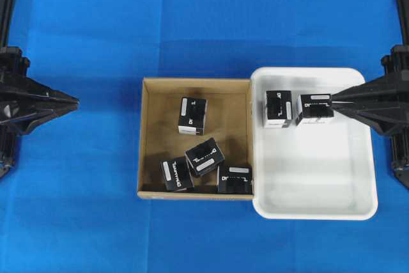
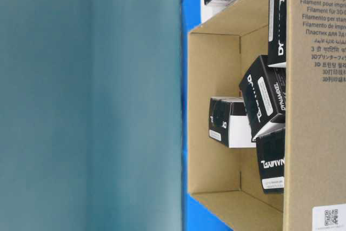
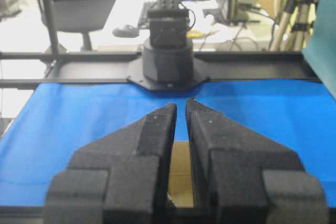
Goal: Pick a box that is randomly placed inside the cardboard box.
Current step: 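Lift the right gripper from the white tray and swing it left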
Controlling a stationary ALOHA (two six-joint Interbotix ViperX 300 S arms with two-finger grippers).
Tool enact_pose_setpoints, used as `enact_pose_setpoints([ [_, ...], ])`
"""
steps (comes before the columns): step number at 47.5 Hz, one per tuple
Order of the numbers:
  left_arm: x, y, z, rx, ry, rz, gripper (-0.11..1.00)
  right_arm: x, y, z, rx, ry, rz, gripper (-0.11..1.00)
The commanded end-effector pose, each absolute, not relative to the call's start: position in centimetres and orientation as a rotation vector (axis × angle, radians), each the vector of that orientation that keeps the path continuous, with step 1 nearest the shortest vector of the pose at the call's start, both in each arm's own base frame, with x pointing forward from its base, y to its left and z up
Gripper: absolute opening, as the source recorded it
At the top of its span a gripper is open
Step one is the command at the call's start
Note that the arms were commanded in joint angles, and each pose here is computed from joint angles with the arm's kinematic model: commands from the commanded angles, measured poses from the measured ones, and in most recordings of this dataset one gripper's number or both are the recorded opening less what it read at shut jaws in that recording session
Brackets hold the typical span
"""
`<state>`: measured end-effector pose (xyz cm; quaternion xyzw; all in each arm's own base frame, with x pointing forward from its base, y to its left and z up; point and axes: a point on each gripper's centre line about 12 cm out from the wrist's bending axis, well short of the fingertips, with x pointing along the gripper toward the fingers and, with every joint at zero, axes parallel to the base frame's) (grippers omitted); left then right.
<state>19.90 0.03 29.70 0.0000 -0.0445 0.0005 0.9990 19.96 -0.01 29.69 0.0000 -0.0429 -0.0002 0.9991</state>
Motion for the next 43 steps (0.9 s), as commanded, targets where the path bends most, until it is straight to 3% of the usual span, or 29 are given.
enact_pose_setpoints([
  [1, 20.2, -0.2, 29.7, -0.001, -0.067, -0.014, 0.14, 20.1, 0.0, 30.3, 0.024, -0.103, 0.0, 0.14],
  [4, 20.3, -0.3, 29.6, -0.002, -0.044, -0.016, 0.08, 20.2, -0.1, 30.4, 0.077, -0.089, -0.01, 0.15],
  [11, 20.2, -0.3, 29.8, 0.001, -0.009, -0.016, -0.07, 20.6, -0.4, 30.7, 0.184, -0.003, -0.028, 0.01],
  [24, 20.6, -0.2, 29.7, -0.001, 0.083, -0.01, -0.07, 22.8, 0.2, 32.8, 0.306, 0.375, -0.025, 0.0],
  [31, 20.8, -0.2, 29.6, -0.003, 0.124, -0.009, -0.07, 25.1, 0.8, 32.4, 0.345, 0.6, -0.034, 0.0],
  [43, 20.8, -0.2, 29.7, -0.002, 0.137, -0.009, -0.07, 31.1, 1.9, 30.3, 0.337, 0.833, -0.035, 0.0],
])
